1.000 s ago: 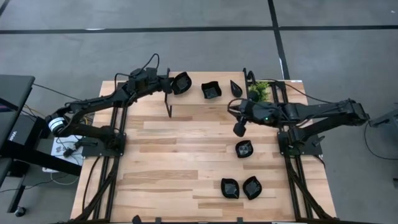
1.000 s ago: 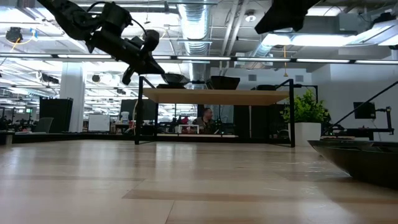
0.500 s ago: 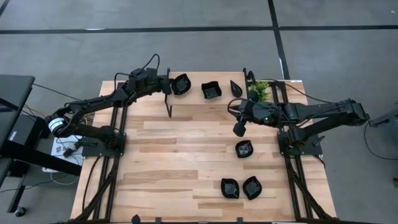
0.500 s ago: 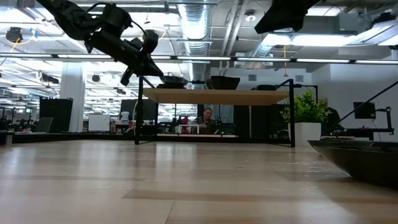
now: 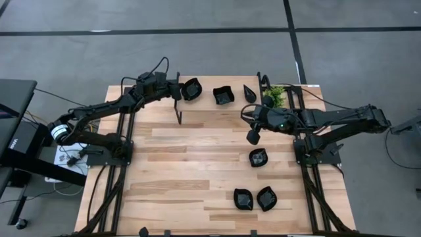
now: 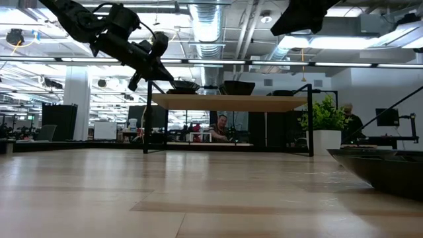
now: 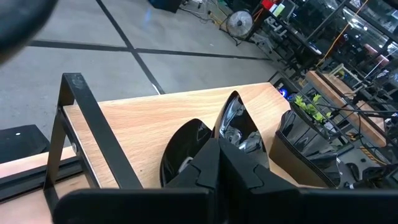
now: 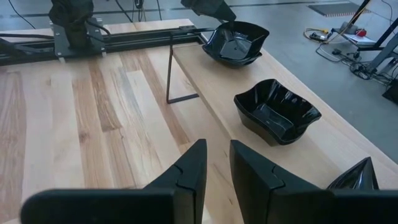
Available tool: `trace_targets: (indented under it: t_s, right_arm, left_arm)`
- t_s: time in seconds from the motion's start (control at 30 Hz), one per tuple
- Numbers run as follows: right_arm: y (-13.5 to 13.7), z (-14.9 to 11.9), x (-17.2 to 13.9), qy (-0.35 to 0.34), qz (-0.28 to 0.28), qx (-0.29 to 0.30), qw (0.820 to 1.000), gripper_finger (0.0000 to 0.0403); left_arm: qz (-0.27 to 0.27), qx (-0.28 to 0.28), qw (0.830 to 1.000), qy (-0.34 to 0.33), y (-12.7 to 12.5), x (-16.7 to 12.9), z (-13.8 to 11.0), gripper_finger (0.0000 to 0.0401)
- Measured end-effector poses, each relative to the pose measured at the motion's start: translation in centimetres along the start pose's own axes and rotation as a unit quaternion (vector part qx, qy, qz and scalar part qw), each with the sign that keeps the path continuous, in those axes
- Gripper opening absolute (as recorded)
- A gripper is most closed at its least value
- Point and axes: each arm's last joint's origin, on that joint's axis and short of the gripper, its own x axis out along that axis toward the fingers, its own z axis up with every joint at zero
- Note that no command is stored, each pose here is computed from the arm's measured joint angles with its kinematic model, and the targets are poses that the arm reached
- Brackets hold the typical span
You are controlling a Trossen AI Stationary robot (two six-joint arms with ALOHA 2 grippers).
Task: Pick & Place Mini shaped plates
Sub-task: Stack the black leaf shaped plate on top of the black leaf shaped plate on the shelf
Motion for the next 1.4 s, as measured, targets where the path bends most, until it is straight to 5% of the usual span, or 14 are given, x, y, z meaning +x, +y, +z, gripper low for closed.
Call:
trace_targets:
  t_s: [0.6, 1.03, 1.4]
  right_arm:
    - [0.1, 0.0, 0.0, 0.0, 0.002, -0.001, 1.0, 0.0065]
    - [0.1, 0.0, 0.0, 0.0, 0.002, -0.001, 1.0, 0.0065]
    - [-0.2, 0.1, -0.8, -0.008, 0.007, 0.001, 1.0, 0.0065]
  left_arm:
    - [0.001, -0.004, 1.0, -0.001, 0.0, 0.0, 0.0, 0.0007]
    - [0.002, 0.001, 1.0, 0.0, 0.0, -0.1, 0.0, 0.0104]
    - [-0.055, 0.062, 0.995, -0.063, -2.8, -3.8, 1.9, 0.0107]
